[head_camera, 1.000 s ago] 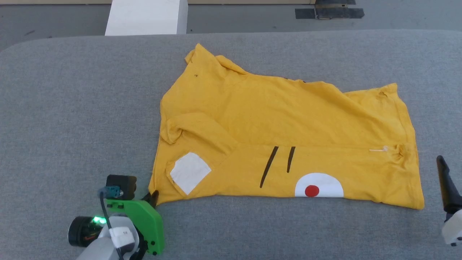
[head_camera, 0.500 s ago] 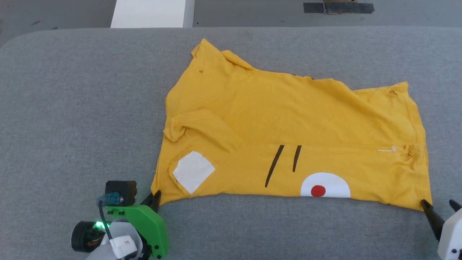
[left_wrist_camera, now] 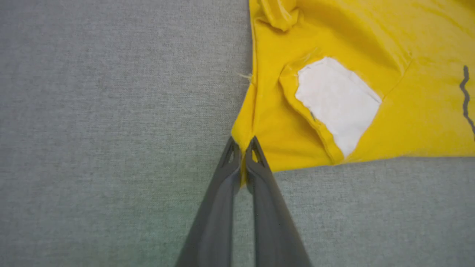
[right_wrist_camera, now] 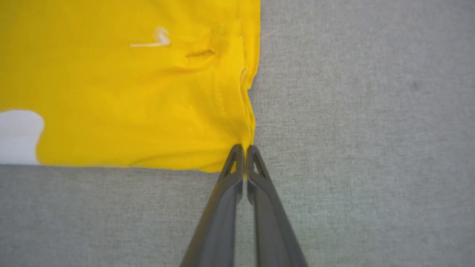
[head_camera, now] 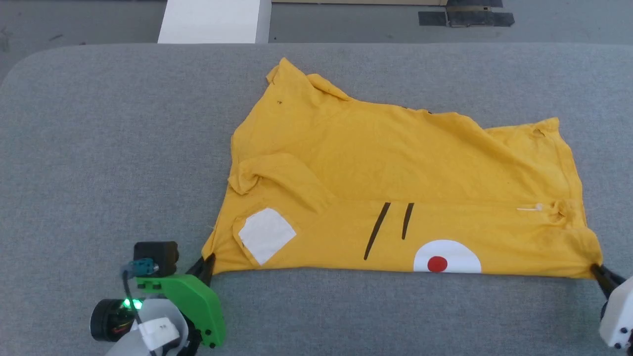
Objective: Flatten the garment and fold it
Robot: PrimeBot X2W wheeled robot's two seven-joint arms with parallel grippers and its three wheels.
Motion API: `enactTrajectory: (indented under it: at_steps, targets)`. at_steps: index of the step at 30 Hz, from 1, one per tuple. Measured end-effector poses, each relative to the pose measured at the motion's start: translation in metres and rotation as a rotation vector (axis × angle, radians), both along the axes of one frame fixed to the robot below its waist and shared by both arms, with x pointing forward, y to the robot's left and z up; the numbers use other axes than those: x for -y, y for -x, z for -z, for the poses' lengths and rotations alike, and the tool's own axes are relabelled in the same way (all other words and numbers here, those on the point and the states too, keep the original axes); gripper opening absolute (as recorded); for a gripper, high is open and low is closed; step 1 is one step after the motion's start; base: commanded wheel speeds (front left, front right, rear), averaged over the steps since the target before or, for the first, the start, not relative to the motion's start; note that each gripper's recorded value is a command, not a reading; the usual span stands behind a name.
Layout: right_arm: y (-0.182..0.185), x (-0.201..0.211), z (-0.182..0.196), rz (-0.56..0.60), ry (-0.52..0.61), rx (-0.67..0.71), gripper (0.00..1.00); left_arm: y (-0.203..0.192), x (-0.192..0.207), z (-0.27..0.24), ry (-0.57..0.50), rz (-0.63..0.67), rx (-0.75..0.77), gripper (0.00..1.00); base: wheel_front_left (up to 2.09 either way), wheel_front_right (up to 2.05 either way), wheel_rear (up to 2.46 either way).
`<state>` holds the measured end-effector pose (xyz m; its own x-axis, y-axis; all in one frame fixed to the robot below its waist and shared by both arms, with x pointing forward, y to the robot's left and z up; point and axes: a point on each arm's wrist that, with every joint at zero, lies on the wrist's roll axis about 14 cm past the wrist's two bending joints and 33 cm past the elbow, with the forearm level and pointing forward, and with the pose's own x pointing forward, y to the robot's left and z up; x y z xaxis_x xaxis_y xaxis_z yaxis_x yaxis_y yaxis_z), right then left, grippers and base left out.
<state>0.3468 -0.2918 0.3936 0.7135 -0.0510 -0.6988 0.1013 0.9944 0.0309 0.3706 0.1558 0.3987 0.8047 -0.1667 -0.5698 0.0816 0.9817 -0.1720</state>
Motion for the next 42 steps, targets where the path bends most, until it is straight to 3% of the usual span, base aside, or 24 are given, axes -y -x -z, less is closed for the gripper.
enactTrajectory:
  at_steps: [4, 7, 20, 25, 26, 27, 28, 32, 35, 39, 42]
  targets:
    - [-0.008, 0.007, -0.037, 0.006, 0.004, 0.093, 0.00, 0.013, -0.003, -0.015, 0.041, -0.003, -0.012, 0.00, 0.00, 0.00, 0.00]
    - [0.004, 0.005, -0.040, 0.003, -0.004, 0.071, 0.00, 0.035, -0.007, -0.012, 0.044, 0.002, -0.079, 0.00, 0.00, 0.00, 0.00]
    - [0.072, 0.000, -0.002, 0.030, -0.027, -0.159, 0.00, 0.125, 0.010, 0.019, 0.164, -0.073, -0.351, 0.00, 0.00, 0.00, 0.00]
    - [0.073, -0.004, 0.005, 0.044, -0.042, -0.141, 0.00, 0.126, 0.011, 0.029, 0.190, -0.120, -0.335, 0.00, 0.00, 0.00, 0.00]
    - [0.073, -0.004, 0.006, 0.041, -0.035, -0.138, 0.00, 0.124, 0.009, 0.030, 0.194, -0.132, -0.320, 0.15, 0.00, 0.00, 0.00]
    - [0.073, -0.004, 0.007, 0.038, -0.033, -0.133, 0.41, 0.122, 0.009, 0.031, 0.196, -0.138, -0.311, 0.49, 0.00, 0.00, 0.00]
    - [0.072, -0.004, 0.006, 0.040, -0.033, -0.117, 1.00, 0.120, 0.007, 0.032, 0.193, -0.144, -0.297, 1.00, 0.00, 0.00, 0.00]
    - [0.065, -0.003, 0.001, 0.029, -0.023, -0.073, 1.00, 0.106, -0.002, 0.025, 0.189, -0.169, -0.223, 1.00, 0.00, 0.00, 0.00]
    - [0.047, 0.006, -0.021, 0.040, 0.005, 0.035, 1.00, 0.086, -0.015, 0.007, 0.190, -0.211, -0.114, 1.00, 0.00, 0.00, 0.00]
    - [0.018, 0.018, -0.065, 0.066, 0.068, 0.254, 1.00, 0.046, -0.036, -0.051, 0.151, -0.242, 0.160, 1.00, 0.00, 0.00, 0.00]
    - [0.004, 0.016, -0.087, 0.068, 0.108, 0.374, 1.00, 0.014, -0.053, -0.108, 0.041, -0.217, 0.395, 1.00, 0.00, 0.00, 0.00]
